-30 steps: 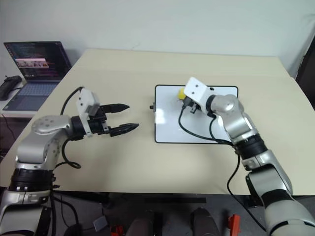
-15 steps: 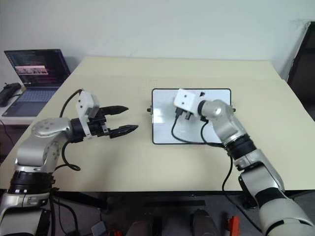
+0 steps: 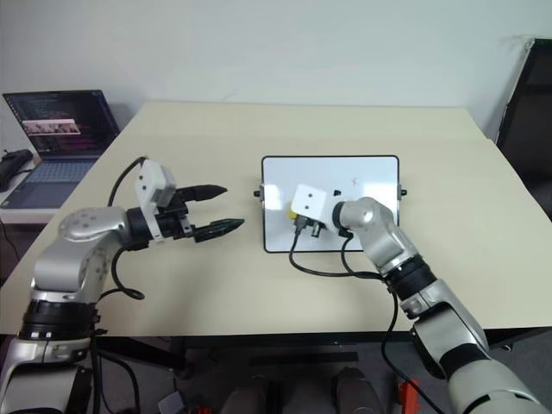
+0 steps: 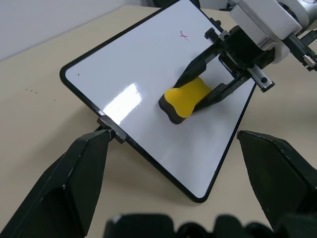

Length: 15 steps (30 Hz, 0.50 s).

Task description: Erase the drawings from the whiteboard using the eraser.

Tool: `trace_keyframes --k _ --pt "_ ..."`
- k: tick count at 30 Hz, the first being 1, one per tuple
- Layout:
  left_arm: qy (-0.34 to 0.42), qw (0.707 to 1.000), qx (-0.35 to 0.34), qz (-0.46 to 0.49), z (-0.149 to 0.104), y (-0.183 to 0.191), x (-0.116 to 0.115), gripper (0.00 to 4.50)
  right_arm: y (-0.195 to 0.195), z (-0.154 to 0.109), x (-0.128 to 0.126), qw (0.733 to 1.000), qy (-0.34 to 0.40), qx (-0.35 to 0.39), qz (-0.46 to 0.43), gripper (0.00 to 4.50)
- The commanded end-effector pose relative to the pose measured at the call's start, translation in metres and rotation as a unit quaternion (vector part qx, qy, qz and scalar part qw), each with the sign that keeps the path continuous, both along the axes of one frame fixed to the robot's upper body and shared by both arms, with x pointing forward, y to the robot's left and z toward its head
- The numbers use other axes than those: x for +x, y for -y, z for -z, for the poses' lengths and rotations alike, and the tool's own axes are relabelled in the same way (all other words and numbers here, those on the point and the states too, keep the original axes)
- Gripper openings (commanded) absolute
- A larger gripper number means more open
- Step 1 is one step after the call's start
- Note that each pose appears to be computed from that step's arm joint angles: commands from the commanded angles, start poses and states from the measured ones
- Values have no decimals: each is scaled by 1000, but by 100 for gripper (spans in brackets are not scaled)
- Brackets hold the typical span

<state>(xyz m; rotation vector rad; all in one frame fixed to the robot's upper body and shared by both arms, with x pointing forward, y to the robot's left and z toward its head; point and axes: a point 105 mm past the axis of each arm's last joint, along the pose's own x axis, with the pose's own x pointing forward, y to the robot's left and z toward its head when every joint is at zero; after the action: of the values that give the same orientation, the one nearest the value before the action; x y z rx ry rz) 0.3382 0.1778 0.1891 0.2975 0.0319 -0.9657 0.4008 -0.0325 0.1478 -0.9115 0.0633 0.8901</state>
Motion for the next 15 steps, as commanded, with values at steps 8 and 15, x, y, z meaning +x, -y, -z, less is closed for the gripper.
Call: trace_keyframes --k 8,15 --pt "57 998 11 -1 -32 -6 0 450 65 -57 -55 993 -51 73 -73 120" --pt "55 998 17 10 -32 -1 -1 450 165 -80 -67 994 -41 83 61 120"
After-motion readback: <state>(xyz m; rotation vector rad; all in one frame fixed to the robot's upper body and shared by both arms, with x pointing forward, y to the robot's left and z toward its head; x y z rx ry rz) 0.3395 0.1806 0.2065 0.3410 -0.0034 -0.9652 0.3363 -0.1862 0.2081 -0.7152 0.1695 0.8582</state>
